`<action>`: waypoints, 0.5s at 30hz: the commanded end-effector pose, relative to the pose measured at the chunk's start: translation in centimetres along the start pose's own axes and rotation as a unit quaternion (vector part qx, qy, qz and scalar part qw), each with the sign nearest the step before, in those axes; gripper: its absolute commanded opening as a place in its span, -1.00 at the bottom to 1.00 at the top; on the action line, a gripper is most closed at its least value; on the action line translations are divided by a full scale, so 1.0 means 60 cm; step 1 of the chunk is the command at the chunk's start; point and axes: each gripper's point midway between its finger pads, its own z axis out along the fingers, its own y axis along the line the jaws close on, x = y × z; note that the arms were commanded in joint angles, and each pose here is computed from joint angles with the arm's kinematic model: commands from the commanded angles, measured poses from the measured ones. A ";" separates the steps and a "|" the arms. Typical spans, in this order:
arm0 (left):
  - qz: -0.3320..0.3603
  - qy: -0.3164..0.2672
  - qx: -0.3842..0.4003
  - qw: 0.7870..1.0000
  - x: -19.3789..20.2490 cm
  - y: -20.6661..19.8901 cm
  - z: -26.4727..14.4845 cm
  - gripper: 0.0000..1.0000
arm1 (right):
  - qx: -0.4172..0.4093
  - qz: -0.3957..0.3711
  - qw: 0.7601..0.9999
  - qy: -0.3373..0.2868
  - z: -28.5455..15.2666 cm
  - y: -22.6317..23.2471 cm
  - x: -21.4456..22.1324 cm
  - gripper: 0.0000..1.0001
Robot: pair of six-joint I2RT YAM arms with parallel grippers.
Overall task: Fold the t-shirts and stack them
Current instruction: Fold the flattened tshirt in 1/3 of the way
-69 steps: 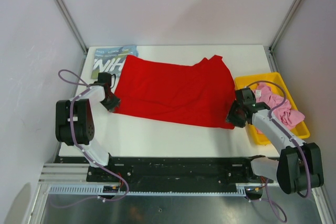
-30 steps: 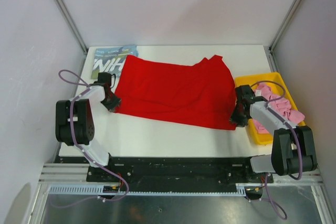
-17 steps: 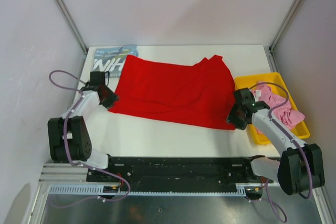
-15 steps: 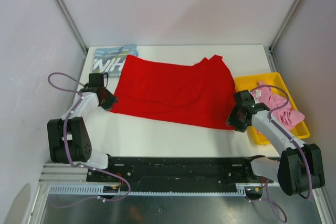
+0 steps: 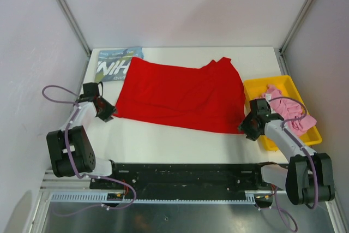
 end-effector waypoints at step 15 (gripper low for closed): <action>0.000 0.006 0.010 1.000 0.005 0.004 0.005 -0.24 | -0.028 0.014 0.999 -0.034 -0.006 0.017 -0.028 0.07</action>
